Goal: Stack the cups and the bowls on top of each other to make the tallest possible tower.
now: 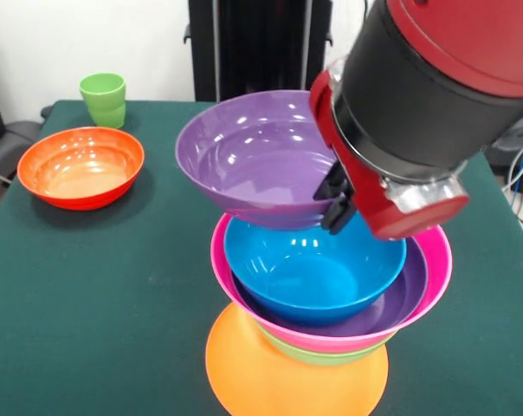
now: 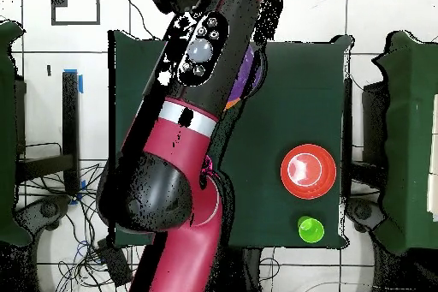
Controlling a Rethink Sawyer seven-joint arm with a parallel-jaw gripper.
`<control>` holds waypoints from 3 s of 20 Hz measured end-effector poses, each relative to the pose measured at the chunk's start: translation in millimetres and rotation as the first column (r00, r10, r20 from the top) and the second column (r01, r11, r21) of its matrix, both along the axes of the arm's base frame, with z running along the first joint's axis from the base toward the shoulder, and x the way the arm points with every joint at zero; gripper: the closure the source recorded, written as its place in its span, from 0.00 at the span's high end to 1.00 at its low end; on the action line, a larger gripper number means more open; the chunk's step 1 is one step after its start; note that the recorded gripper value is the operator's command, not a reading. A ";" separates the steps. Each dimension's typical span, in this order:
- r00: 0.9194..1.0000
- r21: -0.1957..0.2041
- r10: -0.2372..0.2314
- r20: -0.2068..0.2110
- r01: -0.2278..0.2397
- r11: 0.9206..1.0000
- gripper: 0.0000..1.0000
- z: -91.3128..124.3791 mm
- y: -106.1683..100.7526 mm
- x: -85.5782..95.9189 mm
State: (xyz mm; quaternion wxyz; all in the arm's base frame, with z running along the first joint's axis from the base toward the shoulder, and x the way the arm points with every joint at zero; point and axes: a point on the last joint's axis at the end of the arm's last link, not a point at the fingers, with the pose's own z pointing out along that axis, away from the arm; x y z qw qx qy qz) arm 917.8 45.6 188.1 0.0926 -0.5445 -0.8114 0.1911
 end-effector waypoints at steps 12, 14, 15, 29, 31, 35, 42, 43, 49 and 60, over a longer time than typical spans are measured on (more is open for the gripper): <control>0.998 -0.005 -0.050 0.034 0.050 0.999 0.00 -11.8 32.9 11.0; 0.998 -0.013 -0.057 0.040 0.058 0.998 0.00 -13.8 37.0 12.6; 0.997 -0.017 -0.060 0.043 0.061 0.998 0.00 -14.7 38.5 13.4; 0.996 -0.083 -0.069 0.059 0.074 0.994 0.00 -20.0 37.5 17.3; 0.996 -0.091 -0.070 0.061 0.076 0.993 0.00 -20.2 36.2 17.4; 0.995 -0.100 -0.073 0.065 0.079 0.992 0.00 -19.6 34.8 18.1; 0.995 -0.119 -0.073 0.066 0.080 0.990 0.00 -21.3 32.8 18.4; 0.995 -0.119 -0.073 0.066 0.080 0.990 0.00 -21.5 33.0 18.5; 0.995 -0.102 -0.075 0.073 0.082 0.991 1.00 -20.1 36.2 20.1; 0.994 -0.100 -0.076 0.075 0.083 0.992 1.00 -19.7 36.3 20.3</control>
